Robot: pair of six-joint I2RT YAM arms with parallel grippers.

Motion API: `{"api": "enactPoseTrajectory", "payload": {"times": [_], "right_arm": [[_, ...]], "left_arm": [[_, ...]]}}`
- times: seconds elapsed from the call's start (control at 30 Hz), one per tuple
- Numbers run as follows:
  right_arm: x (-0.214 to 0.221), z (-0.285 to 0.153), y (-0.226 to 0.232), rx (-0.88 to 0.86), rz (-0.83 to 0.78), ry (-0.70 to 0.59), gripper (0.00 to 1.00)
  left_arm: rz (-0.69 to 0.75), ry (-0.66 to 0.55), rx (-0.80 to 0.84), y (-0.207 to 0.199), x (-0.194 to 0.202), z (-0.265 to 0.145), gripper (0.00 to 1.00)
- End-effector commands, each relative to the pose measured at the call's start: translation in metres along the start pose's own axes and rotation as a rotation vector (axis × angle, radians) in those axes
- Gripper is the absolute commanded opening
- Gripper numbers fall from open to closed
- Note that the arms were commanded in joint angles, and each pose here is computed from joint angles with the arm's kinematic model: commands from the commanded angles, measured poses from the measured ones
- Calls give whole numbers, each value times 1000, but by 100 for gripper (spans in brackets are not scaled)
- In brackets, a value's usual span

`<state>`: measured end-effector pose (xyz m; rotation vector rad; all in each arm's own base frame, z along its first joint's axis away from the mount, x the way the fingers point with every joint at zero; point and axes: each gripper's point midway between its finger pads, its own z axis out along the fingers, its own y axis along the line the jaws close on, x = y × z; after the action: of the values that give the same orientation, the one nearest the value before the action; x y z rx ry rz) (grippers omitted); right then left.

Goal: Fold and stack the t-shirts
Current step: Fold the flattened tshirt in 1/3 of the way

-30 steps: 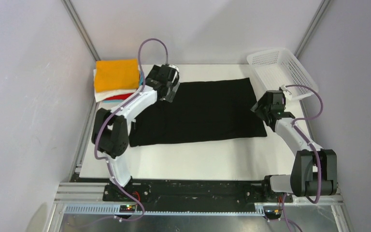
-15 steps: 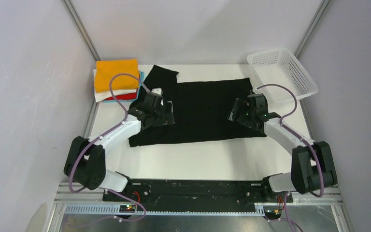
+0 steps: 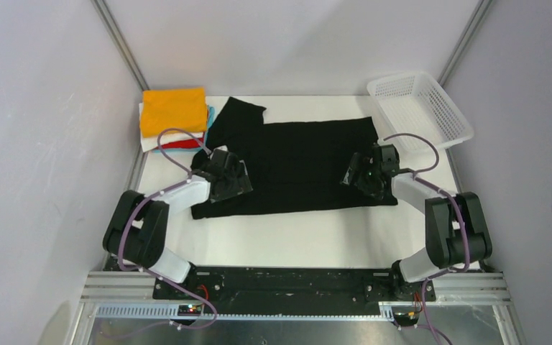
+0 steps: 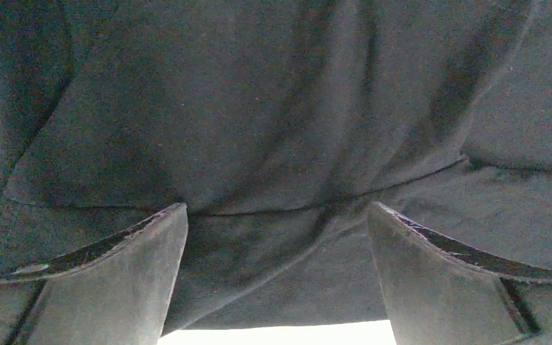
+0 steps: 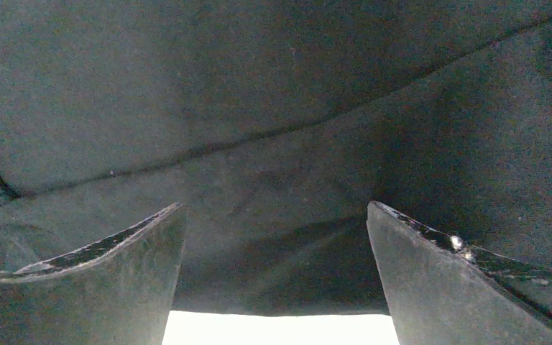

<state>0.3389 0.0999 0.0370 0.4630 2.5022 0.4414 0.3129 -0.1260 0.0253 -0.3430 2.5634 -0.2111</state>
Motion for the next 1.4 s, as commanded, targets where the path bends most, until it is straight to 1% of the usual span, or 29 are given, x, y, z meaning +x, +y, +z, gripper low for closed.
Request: {"api": "enactPoseTrajectory", "payload": {"times": [0.0,0.03,0.07,0.13,0.17,0.2,0.23,0.27,0.3,0.33,0.37,0.4,0.43,0.47,0.5,0.53,0.57,0.67,0.77,0.93,1.0,1.07,1.13,1.2,1.23,1.27,1.3,1.33,1.37], "right_arm": [[39,-20,-30,81,35,69,99],[39,-27,-27,68,31,56,99],[52,-30,-33,80,33,84,99],[67,-40,-38,87,36,105,99],[70,-46,-36,76,40,95,99],[84,-49,-42,89,51,127,99],[86,-54,-40,75,50,115,99],[98,-58,-46,95,70,141,99],[99,-64,-44,81,70,126,99],[110,-68,-51,109,92,144,99],[114,-76,-51,109,96,138,99],[119,-79,-55,127,116,129,99],[119,-86,-56,129,119,103,99],[123,-89,-59,136,140,98,99],[123,-95,-59,128,143,75,99],[128,-96,-62,134,164,76,100],[132,-100,-63,125,173,73,100],[140,-105,-56,78,213,68,99],[147,-110,-71,156,249,47,99],[152,-121,-68,144,265,18,99],[152,-125,-68,137,266,10,99],[148,-128,-62,115,248,-6,99],[133,-134,-49,73,212,-55,99],[108,-144,-32,20,161,-137,99],[95,-152,-20,-16,116,-171,99],[76,-161,-4,-70,101,-227,99],[69,-163,1,-77,53,-247,99],[52,-170,14,-114,41,-301,99],[45,-170,18,-112,-5,-319,99]], "left_arm": [[-71,56,-10,19,35,-10,100],[-88,72,13,16,41,-13,100],[-91,102,6,22,56,-14,100],[-103,111,37,22,71,-23,100],[-104,116,42,21,79,-26,100],[-105,118,43,26,88,-32,100],[-112,127,38,26,97,-36,100],[-133,118,48,29,103,-41,100],[-126,137,34,35,117,-43,100],[-155,115,52,33,116,-49,100],[-153,129,36,40,127,-51,100],[-179,116,51,39,127,-55,100],[-179,133,32,45,136,-56,100],[-194,121,39,45,136,-59,100],[-189,137,15,52,143,-61,100],[-199,118,8,54,141,-63,100],[-197,128,-13,59,144,-66,100],[-208,113,12,55,143,-74,100],[-220,112,20,56,147,-81,100],[-222,92,-39,70,145,-92,100],[-212,79,-29,69,141,-94,100],[-193,50,6,59,128,-102,100],[-166,-1,50,47,109,-113,100],[-136,-74,87,33,81,-128,100],[-119,-127,106,24,61,-140,100],[-113,-153,111,20,50,-146,100],[-106,-206,110,12,29,-157,100],[-115,-256,133,2,8,-171,100],[-89,-276,99,1,-2,-169,100]]}}
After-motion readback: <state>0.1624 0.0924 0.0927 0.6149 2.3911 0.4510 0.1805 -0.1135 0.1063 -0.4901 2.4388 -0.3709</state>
